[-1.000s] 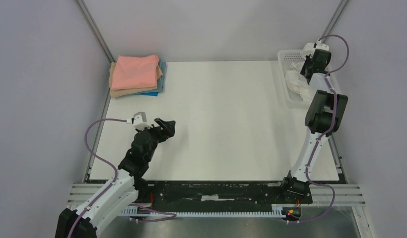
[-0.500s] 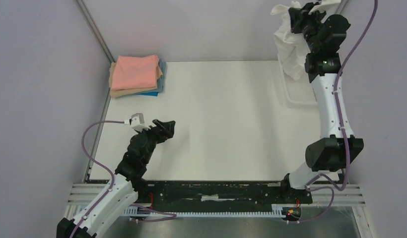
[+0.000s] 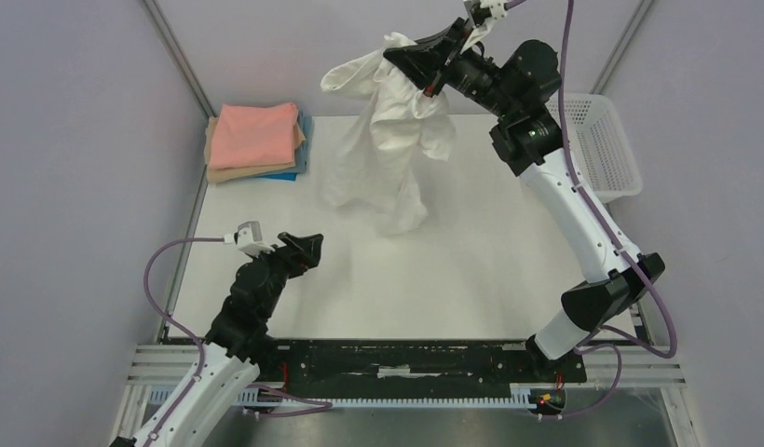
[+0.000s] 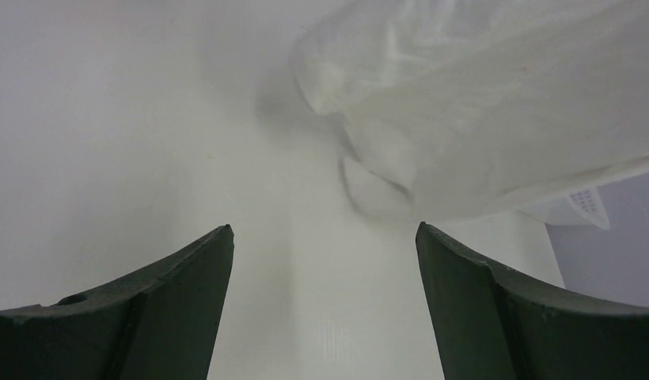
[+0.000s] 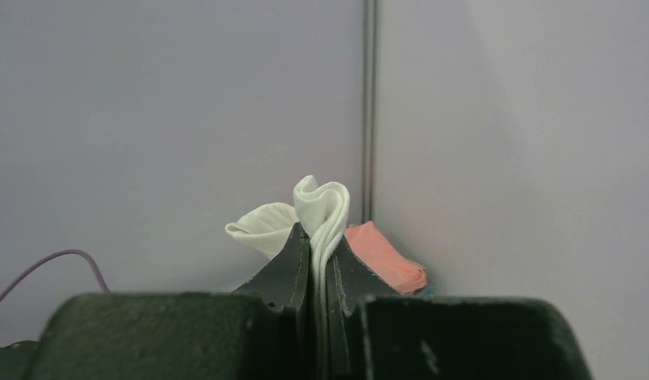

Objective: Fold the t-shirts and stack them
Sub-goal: Move the tshirt to the center of the board, then flatten out the tshirt

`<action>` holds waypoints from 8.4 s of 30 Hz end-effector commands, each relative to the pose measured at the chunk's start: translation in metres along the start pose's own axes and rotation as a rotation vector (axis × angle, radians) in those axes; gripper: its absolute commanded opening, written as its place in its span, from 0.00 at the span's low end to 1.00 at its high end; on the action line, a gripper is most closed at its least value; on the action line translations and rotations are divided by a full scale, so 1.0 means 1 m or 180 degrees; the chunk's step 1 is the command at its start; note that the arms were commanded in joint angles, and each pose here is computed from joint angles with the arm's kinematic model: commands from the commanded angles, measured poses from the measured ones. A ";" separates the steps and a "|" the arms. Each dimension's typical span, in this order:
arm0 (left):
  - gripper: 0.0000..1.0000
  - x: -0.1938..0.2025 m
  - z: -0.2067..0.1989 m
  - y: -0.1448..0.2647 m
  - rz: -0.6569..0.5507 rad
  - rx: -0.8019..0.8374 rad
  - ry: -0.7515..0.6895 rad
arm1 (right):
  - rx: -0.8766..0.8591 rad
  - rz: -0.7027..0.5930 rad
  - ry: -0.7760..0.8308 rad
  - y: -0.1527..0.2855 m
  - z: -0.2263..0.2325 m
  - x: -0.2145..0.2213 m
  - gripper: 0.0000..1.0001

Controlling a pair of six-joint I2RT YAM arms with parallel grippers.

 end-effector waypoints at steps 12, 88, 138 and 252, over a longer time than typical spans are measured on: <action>0.91 -0.016 -0.005 0.027 -0.0161 -0.0252 0.0419 | 0.1645 0.1069 -0.0342 0.108 0.013 0.118 0.16; 0.02 -0.063 -0.018 -0.020 -0.1026 -0.1056 0.0428 | 0.1826 0.2562 -0.0261 0.228 0.075 0.278 0.98; 0.02 -0.089 -0.014 0.008 -0.1580 -0.1336 0.0161 | 0.2894 0.3598 -0.0605 0.306 0.096 0.324 0.66; 0.79 -0.089 0.008 -0.212 0.0154 -0.2425 -0.0337 | 0.2176 0.2401 0.0374 0.166 -0.022 0.294 0.98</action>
Point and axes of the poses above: each gripper's point midway between its finger pads, its own y axis back along the fingers, its own z axis along the line the jaws close on, x = y × z, the point moved 9 cm from there along y, back along the fingers, and after that the axes turned 14 degrees about y, right-handed, at the moved point
